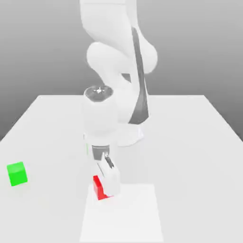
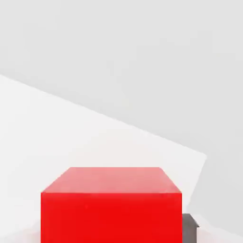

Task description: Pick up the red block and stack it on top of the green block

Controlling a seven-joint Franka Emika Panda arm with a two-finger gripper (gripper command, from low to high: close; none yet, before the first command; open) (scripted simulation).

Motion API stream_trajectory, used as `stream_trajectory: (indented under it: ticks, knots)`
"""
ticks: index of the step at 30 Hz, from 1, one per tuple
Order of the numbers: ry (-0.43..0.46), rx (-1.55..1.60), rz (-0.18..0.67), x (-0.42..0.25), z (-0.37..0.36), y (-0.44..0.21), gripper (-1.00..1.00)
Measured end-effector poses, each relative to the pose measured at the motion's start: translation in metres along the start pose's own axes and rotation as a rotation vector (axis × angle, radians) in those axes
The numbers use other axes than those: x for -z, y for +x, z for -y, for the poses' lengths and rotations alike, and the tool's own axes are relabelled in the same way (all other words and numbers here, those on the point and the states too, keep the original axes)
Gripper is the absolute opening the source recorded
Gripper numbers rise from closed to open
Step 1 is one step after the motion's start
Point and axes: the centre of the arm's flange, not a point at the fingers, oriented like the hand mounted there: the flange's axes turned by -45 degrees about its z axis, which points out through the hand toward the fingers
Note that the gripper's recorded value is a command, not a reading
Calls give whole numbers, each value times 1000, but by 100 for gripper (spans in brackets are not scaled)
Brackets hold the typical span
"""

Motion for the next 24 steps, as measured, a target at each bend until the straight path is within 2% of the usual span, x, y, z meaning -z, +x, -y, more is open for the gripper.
stream_trajectory:
  ticks: [5, 9, 15, 16, 20, 21, 24]
  knots:
    - [0, -9, 0, 39, -3, 6, -100]
    - [5, -132, 6, 55, -38, 96, -100]
    - [2, -339, 2, 76, -166, 229, -100]
    - [1, -382, 1, 72, -190, 240, -100]
    - [0, -319, 0, 33, -170, 240, -100]
    - [0, -318, 0, 22, -170, 239, 100]
    - [0, -318, 0, 22, -170, 239, 100]
